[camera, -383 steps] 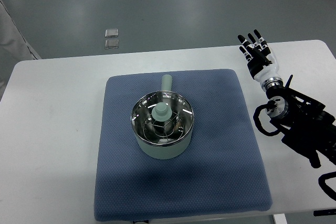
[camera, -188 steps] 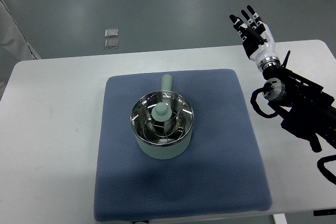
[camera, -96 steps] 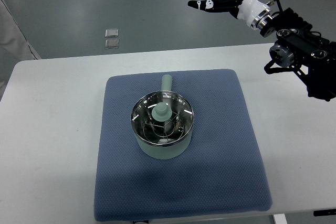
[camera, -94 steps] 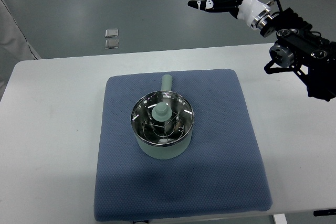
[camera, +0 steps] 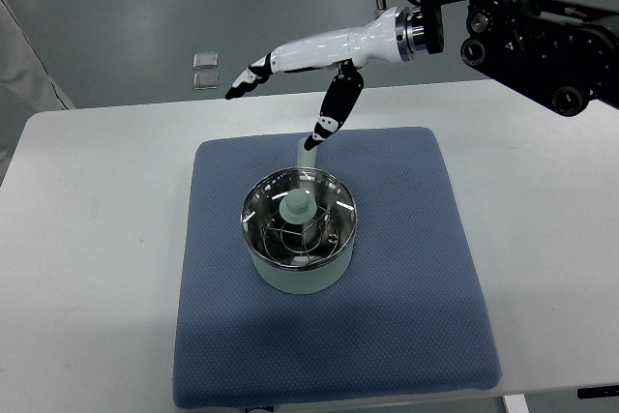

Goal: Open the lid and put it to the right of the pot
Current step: 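Raise the right hand and swing it over the saucepan lid, then lower the right hand and close its fingers around the green lid knob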

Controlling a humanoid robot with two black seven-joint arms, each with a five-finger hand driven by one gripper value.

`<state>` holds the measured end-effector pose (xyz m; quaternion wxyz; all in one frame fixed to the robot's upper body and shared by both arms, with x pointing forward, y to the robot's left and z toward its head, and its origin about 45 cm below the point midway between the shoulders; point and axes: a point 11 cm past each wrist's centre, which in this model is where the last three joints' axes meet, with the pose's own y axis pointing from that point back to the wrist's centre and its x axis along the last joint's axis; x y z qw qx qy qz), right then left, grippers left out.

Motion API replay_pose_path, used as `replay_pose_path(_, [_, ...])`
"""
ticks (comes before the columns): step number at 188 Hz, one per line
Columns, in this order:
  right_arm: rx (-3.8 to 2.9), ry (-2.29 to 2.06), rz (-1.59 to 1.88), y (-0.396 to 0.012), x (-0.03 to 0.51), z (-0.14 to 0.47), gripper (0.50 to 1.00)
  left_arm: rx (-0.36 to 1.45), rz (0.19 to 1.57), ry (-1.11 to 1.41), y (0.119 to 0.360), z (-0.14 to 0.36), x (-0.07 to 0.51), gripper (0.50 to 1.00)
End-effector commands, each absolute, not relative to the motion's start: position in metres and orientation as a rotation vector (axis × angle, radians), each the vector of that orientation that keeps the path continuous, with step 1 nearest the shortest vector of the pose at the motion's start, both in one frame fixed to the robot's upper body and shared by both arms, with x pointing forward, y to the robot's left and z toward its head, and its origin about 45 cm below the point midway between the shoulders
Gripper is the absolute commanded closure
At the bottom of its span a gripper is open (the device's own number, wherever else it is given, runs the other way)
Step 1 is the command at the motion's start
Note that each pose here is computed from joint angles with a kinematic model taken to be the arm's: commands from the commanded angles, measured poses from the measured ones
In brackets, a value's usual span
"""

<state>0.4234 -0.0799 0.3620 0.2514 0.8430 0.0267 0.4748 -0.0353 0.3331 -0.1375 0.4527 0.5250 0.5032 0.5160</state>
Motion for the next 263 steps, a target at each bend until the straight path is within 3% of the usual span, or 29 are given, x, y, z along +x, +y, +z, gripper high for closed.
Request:
replay_pose_path(1, [2.140,0.233,1.349,-0.071,0.416,0.363,0.591,1.296,1.275,1.241,0.333,-0.137,-0.035,0.500])
replay_pose_path(37, [1.946,0.341,1.445,-0.070,0.417,0.362,0.615,1.297,1.274,1.242,0.333,-0.137,-0.035,0.500])
replay_pose_path(227, [1.970,0.459,1.500,-0.060,0.391,0.303,0.615,1.297,1.274,1.242,0.333,-0.137,-0.035,0.500])
replay_pose_path(263, [1.980,0.444,1.516,-0.061,0.391,0.299,0.634,1.298,1.273,1.244,0.333,-0.137,-0.036,0.500])
